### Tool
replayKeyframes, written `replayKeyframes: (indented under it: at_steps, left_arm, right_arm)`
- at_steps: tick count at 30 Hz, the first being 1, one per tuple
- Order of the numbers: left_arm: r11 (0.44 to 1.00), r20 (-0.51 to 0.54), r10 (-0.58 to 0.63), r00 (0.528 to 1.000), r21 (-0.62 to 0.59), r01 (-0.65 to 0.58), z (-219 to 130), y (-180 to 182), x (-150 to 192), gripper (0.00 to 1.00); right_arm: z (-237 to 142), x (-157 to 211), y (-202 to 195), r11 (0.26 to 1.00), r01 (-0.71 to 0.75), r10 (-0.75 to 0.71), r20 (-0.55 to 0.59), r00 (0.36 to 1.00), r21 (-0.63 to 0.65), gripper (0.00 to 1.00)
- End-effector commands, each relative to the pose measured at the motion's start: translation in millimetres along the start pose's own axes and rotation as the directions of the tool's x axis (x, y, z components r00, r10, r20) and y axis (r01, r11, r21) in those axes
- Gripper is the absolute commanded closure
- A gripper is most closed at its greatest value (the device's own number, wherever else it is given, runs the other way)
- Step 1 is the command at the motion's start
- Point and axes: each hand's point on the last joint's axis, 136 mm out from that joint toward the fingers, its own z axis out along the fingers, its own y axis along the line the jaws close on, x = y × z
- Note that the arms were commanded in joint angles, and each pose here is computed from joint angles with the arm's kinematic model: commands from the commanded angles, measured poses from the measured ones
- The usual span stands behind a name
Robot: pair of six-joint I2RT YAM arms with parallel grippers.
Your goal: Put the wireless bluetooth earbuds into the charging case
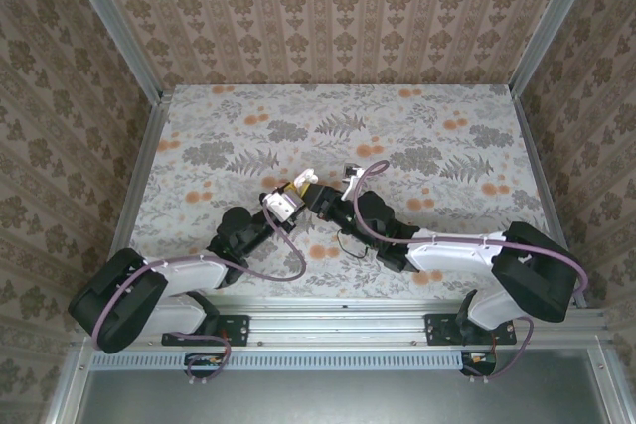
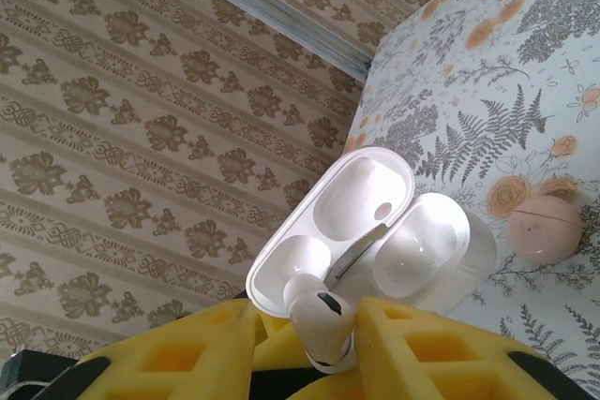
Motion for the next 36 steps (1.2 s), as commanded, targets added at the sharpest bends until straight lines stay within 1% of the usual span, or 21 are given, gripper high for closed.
replayKeyframes:
  at_steps: [1,8,9,10,19,23,27,31,33,36]
  left_arm:
    - [0.993,0.17,-0.016,0.985,0.121,-0.005,-3,-18,-43,1.0]
    - [0.988,0.169,-0.042,0.985,0.155,0.016,-3,-20,-43,1.0]
    - [0.987,0.169,-0.045,0.985,0.158,0.018,-3,-20,-43,1.0]
    - [0.987,0.169,-0.046,0.985,0.159,0.018,-3,-20,-43,1.0]
    - [0.982,0.163,-0.066,0.984,0.185,0.035,0,-22,-42,1.0]
    - [0.98,0.16,-0.075,0.984,0.193,0.043,0,-22,-41,1.0]
    - [0.976,0.153,-0.094,0.984,0.211,0.06,-1,-21,-39,1.0]
    - [0.967,0.144,-0.127,0.981,0.24,0.09,-2,-19,-38,1.0]
    - [0.962,0.139,-0.138,0.981,0.256,0.099,-2,-20,-38,1.0]
    - [0.951,0.132,-0.157,0.979,0.289,0.114,-3,-21,-38,1.0]
  right_arm:
    - [1,-8,3,1.0,-0.006,0.006,0.0,1.0,0.009,0.64]
    - [-4,-13,3,0.999,0.039,-0.039,-0.003,0.999,0.025,0.6]
    - [-9,-20,12,0.999,0.04,-0.04,0.012,0.999,0.002,0.59]
    - [-10,-21,14,0.999,0.044,-0.044,0.012,0.999,0.001,0.58]
    - [-17,-26,15,0.998,0.07,-0.07,0.014,0.997,0.007,0.58]
    - [-21,-32,23,0.994,0.104,-0.104,0.025,0.994,-0.017,0.58]
    - [-30,-38,36,0.982,0.18,-0.179,0.028,0.983,-0.049,0.59]
    - [-44,-44,46,0.954,0.295,-0.294,0.026,0.956,-0.062,0.59]
    - [-52,-47,48,0.929,0.366,-0.365,0.023,0.931,-0.064,0.59]
    - [-63,-52,53,0.859,0.501,-0.502,0.019,0.865,-0.103,0.59]
